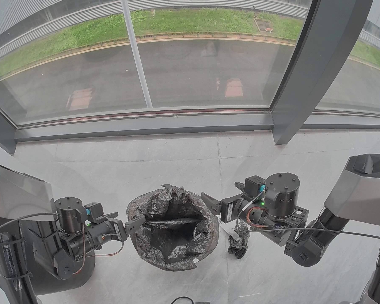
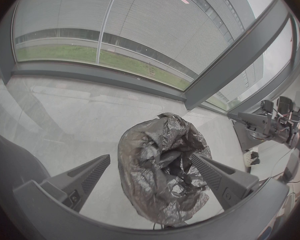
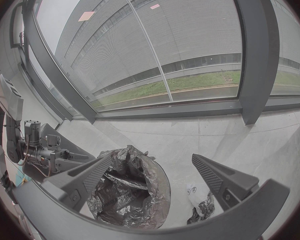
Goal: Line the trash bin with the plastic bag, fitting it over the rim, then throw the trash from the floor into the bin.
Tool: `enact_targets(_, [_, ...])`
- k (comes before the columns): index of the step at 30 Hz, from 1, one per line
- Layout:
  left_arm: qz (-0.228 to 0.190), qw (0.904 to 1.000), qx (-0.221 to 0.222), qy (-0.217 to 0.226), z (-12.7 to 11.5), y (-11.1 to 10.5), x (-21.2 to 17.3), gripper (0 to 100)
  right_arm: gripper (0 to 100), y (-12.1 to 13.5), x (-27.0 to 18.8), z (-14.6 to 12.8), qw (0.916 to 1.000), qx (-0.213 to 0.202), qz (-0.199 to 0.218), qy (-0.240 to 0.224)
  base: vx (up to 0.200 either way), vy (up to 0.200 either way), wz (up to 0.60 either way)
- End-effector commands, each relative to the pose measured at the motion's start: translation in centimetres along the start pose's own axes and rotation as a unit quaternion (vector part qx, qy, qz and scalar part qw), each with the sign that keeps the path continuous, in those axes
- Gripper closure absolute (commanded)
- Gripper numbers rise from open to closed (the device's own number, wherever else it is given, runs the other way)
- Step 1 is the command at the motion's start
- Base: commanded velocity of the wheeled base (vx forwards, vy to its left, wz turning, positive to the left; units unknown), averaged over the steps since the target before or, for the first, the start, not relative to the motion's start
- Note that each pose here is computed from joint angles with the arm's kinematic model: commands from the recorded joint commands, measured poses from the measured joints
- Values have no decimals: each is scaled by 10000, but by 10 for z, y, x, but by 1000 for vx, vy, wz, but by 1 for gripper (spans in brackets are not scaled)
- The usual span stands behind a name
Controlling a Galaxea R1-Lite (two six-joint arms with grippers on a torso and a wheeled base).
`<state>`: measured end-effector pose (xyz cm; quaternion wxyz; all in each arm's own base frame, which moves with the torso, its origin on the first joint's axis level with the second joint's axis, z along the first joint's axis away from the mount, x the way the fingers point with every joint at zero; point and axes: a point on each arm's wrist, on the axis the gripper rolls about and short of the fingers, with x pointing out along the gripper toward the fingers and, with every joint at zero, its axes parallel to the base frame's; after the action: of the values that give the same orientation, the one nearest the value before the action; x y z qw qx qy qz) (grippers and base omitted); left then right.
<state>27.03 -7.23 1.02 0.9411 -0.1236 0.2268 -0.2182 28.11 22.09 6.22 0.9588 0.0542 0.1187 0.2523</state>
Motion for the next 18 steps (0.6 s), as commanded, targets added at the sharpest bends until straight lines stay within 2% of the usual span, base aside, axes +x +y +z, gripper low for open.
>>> enact_targets(1, [172, 9994, 316, -3, -13, -23, 29, 0, 0, -7, 1, 1, 10000, 34, -83, -20, 0, 0, 0])
enact_targets(5, [572, 9940, 937, -44, -17, -26, 45, 0, 0, -8, 2, 1, 10000, 38, -67, -24, 0, 0, 0])
enact_targets(8, [692, 9907, 1173, -30, -21, -25, 52, 0, 0, -8, 1, 1, 10000, 37, -68, -16, 0, 0, 0])
enact_targets(18, [1204, 9806, 1545, 33, -30, -16, 58, 0, 0, -8, 3, -2, 10000, 33, -74, 14, 0, 0, 0])
